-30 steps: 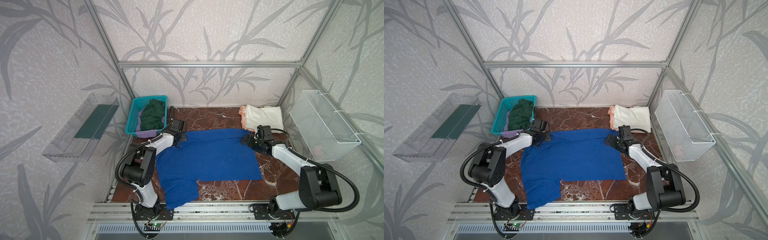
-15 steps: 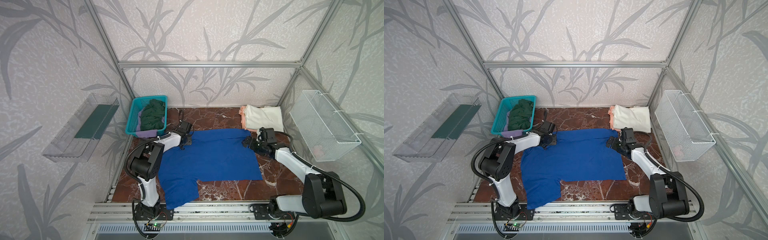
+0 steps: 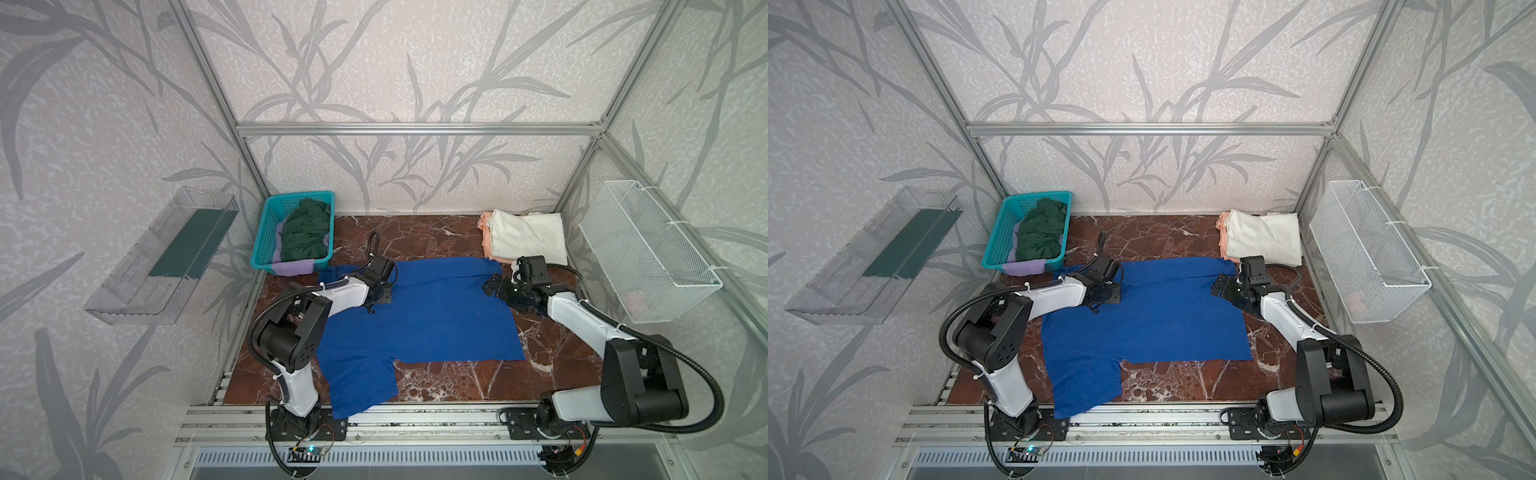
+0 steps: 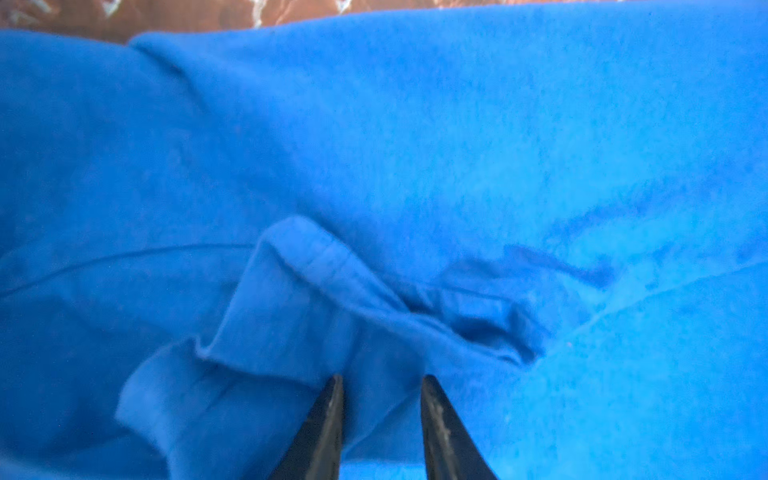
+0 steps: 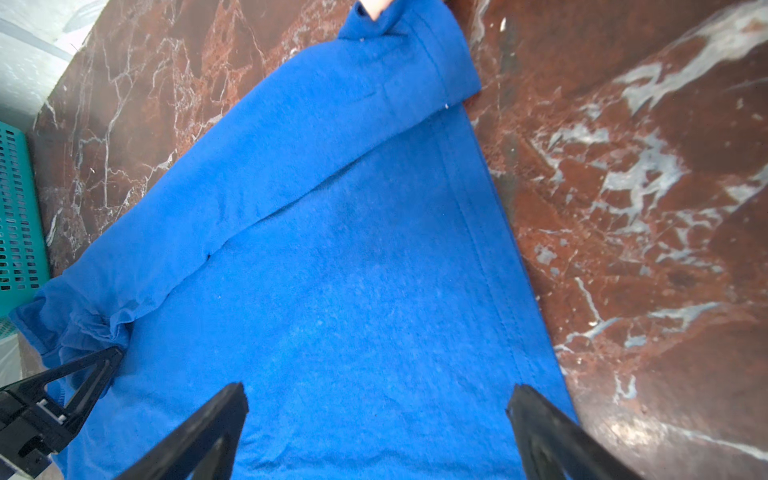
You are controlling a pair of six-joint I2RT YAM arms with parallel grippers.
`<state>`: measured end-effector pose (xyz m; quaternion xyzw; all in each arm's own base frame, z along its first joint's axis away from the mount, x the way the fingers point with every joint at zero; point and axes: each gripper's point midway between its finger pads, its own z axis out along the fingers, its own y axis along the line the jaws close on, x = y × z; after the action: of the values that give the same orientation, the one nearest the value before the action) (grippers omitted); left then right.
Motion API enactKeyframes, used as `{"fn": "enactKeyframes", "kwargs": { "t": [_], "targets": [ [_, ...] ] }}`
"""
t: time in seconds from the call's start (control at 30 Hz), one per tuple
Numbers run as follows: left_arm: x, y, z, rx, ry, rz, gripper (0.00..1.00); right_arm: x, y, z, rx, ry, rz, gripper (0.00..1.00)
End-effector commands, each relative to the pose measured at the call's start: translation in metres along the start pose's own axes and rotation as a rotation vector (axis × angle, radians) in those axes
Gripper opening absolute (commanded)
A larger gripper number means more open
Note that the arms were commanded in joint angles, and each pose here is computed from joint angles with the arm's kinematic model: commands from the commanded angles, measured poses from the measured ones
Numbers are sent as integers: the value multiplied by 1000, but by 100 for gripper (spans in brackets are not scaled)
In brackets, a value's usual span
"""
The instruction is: Fold and stack the t-shirts
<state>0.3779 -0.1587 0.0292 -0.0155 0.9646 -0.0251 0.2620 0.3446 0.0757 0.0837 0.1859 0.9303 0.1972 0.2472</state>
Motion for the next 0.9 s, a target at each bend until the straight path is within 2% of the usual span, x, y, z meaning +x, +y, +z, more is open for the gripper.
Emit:
{"fn": "enactKeyframes", "kwargs": {
  "t": [0.0,0.1,0.27,0.37,0.47,0.57,0.7,0.87],
  "targets": [
    [-8,-7,-22,34,-56,6,33,-11,9,-3,-17,-8,-6,99],
    [-5,7,-33,-28,-50,-4,33,-13,8,-3,-6,-6,-8,99],
    [-27,38,-66,-166,-144,-34,37,-12,3,-4,29,7,11,99],
    [-47,48,-83,-169,-229,-98,42,-13,2,-7,38,1,4,99],
    [-61,55,-85,-162,-281,-135,46,-11,11,-8,-14,7,-5,99],
    [-66,63,-73,-189,-251,-131,47,-7,16,-9,-48,21,-14,99],
    [-62,69,-43,-184,-138,-133,47,-3,15,-11,-50,22,-14,99],
    [-58,67,-18,-218,-31,-74,47,1,11,-9,-44,28,-10,99]
  ]
}}
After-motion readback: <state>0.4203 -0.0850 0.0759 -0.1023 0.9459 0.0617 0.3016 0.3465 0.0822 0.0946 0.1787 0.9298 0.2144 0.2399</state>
